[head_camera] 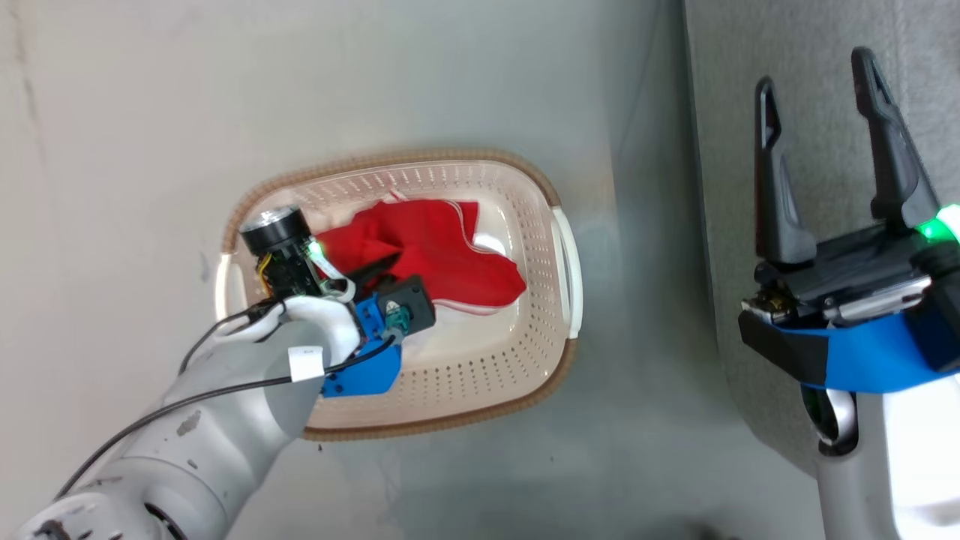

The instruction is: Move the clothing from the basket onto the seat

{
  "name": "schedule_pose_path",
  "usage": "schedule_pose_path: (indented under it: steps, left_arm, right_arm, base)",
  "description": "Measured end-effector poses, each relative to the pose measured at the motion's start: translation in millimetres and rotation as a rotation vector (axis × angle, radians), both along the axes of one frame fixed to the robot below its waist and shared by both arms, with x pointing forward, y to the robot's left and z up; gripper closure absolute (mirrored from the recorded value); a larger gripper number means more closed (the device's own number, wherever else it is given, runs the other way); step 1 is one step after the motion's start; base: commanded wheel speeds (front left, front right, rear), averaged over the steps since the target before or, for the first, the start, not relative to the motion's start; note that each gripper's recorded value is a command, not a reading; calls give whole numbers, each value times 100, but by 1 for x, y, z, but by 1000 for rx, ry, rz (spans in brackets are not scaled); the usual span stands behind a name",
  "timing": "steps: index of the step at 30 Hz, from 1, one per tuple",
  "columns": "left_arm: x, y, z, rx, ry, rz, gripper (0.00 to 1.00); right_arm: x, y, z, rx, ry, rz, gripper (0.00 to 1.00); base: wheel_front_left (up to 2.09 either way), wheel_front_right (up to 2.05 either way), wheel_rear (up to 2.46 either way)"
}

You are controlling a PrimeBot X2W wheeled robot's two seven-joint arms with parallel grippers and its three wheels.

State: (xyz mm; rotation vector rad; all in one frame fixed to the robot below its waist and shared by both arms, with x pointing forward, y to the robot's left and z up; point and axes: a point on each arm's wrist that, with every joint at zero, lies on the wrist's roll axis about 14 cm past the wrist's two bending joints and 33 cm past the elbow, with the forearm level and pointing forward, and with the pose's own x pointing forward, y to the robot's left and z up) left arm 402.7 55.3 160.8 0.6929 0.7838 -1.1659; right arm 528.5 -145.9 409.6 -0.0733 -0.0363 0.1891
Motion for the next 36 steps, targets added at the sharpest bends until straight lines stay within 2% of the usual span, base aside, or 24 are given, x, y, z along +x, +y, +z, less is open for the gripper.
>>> schedule_pose_path:
  steps: [12, 29, 36]
  left_arm:
    - [29, -26, 104, -225, -150, 182, 100]
    - [46, -22, 261, -537, -471, 439, 100]
    - [51, -19, 328, -674, -613, 489, 100]
  right_arm:
    - [-19, 8, 61, 20, -93, 11, 0]
    - [-65, 17, 125, 36, -185, 32, 0]
    - [-84, 15, 143, 44, -214, 29, 0]
  base:
    - [0, 0, 0]
    - [0, 0, 0]
    - [0, 0, 0]
